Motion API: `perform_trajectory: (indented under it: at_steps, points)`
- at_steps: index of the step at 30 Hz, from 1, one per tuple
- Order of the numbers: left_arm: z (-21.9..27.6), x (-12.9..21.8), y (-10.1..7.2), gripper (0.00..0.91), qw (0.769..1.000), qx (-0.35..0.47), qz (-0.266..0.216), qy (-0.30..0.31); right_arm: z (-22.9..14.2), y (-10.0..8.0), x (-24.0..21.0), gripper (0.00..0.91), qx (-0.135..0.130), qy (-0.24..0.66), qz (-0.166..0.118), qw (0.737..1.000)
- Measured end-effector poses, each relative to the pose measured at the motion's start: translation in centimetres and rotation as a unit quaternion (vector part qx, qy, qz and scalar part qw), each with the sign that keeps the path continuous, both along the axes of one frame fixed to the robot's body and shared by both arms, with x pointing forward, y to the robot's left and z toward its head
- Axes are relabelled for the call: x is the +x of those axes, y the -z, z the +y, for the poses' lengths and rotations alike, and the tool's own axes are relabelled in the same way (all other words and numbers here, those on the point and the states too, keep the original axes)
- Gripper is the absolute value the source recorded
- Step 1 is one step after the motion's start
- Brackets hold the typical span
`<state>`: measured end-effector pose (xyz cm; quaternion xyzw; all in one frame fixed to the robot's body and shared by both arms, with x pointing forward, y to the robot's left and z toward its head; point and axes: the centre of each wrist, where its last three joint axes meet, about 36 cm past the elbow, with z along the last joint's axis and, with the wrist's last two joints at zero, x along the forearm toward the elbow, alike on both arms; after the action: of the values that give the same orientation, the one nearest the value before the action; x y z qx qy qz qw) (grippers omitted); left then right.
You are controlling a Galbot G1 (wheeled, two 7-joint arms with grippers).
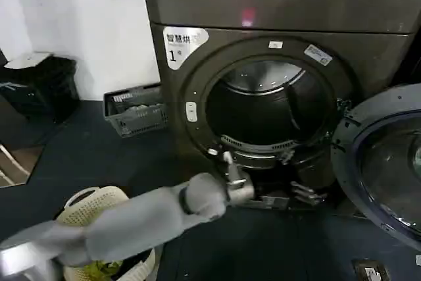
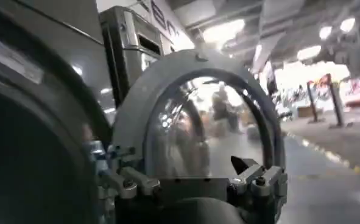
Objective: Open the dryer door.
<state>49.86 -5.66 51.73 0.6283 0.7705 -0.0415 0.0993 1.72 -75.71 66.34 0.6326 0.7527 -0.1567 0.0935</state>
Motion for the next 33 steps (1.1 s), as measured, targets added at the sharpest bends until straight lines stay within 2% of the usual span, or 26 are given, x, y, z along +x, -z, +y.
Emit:
perform_trajectory:
  at_steps: [6,9,16,20,25,33]
  points:
    - [3.8,-1.2,0.1,0.907,0.999,0.014,-0.042,0.006,0.2,-0.5,-0.2,0.907,-0.006,-0.002,0.002,1.0]
    - [6.2,-1.3,0.1,0.907,0.999,0.028,-0.039,-0.003,0.3,-0.7,-0.1,0.907,-0.007,-0.003,0.002,1.0]
    - [12.3,-1.3,-0.5,0.907,0.992,0.084,-0.093,-0.028,0.5,-1.0,-0.3,0.907,-0.012,-0.003,0.004,1.0]
    - [16.7,-1.5,-1.0,0.907,0.985,0.128,-0.101,-0.053,0.7,-1.6,-0.7,0.907,-0.017,0.003,0.01,1.0]
    - [22.9,-1.8,0.0,0.907,0.971,0.195,-0.103,-0.093,1.0,-2.5,-1.2,0.907,-0.027,0.009,0.008,1.0]
    - [31.0,-5.3,0.3,0.907,0.941,0.29,-0.093,-0.146,1.5,-2.6,-1.4,0.907,-0.027,0.007,0.003,1.0]
